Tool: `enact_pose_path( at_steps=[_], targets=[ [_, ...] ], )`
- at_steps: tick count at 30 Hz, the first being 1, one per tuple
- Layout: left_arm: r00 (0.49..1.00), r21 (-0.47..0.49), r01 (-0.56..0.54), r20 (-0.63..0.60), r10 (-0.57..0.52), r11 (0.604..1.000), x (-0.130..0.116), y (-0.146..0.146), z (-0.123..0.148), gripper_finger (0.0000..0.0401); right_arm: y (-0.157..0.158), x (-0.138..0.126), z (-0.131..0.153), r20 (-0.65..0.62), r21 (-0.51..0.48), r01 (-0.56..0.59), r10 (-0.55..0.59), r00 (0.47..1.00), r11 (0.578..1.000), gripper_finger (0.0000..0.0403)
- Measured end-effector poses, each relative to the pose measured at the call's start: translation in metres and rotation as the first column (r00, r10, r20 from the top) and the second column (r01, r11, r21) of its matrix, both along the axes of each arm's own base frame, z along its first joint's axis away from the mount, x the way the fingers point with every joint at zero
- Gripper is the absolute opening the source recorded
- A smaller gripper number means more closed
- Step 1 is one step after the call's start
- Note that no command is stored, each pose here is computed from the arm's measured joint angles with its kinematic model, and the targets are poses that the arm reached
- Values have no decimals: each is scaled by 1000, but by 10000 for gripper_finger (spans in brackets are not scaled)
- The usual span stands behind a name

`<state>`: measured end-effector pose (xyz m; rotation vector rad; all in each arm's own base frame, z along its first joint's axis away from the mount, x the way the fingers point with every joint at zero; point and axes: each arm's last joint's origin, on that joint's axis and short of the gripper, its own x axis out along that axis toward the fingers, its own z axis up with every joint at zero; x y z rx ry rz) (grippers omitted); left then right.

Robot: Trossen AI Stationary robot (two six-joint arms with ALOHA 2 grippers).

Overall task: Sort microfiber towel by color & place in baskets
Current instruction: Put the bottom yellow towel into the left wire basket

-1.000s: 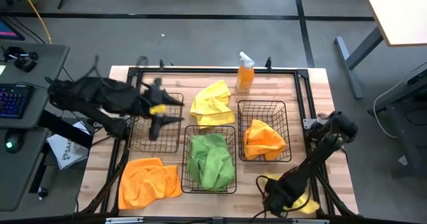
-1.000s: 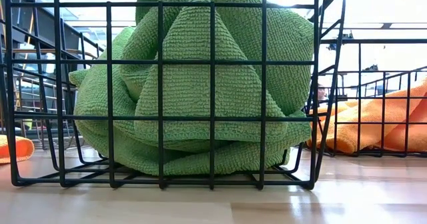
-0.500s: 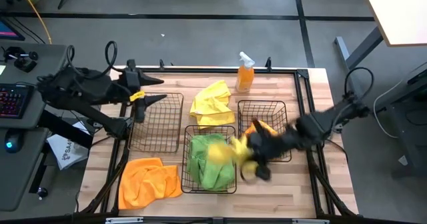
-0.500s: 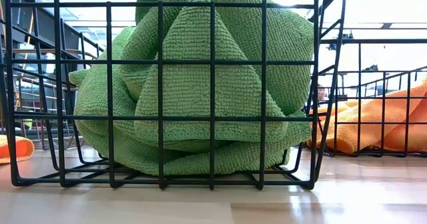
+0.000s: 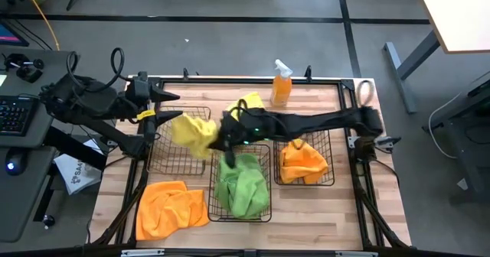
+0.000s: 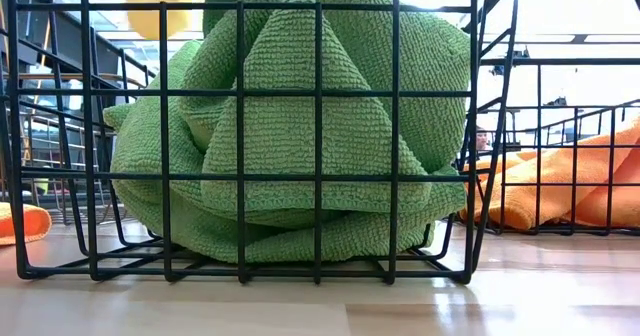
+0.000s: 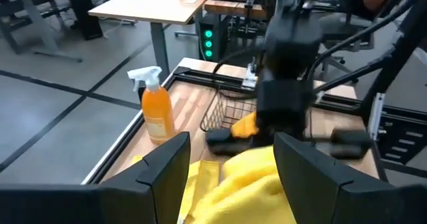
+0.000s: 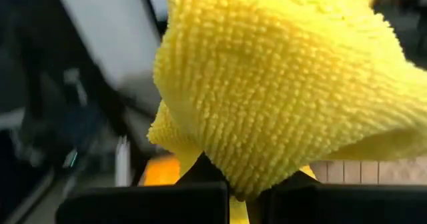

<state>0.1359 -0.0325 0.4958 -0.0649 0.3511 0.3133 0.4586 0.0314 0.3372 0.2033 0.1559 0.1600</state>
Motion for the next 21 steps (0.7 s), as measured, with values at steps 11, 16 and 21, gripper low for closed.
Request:
enact_pose_path(
  at_steps=[11,16,21],
  targets=[
    [1000,-1,-14,-1,14,1000,3,-1,-1,204,-20,51,-82,54,188,87,-99,994,978,42],
    [1000,1,-18,-1,18,1000,3,-1,-1,204,-19,56,-108,-59,226,114,-103,993,968,126],
    [1000,3,-20,-1,20,1000,3,-1,-1,204,-18,50,-109,-235,107,116,-88,968,987,235]
  ],
)
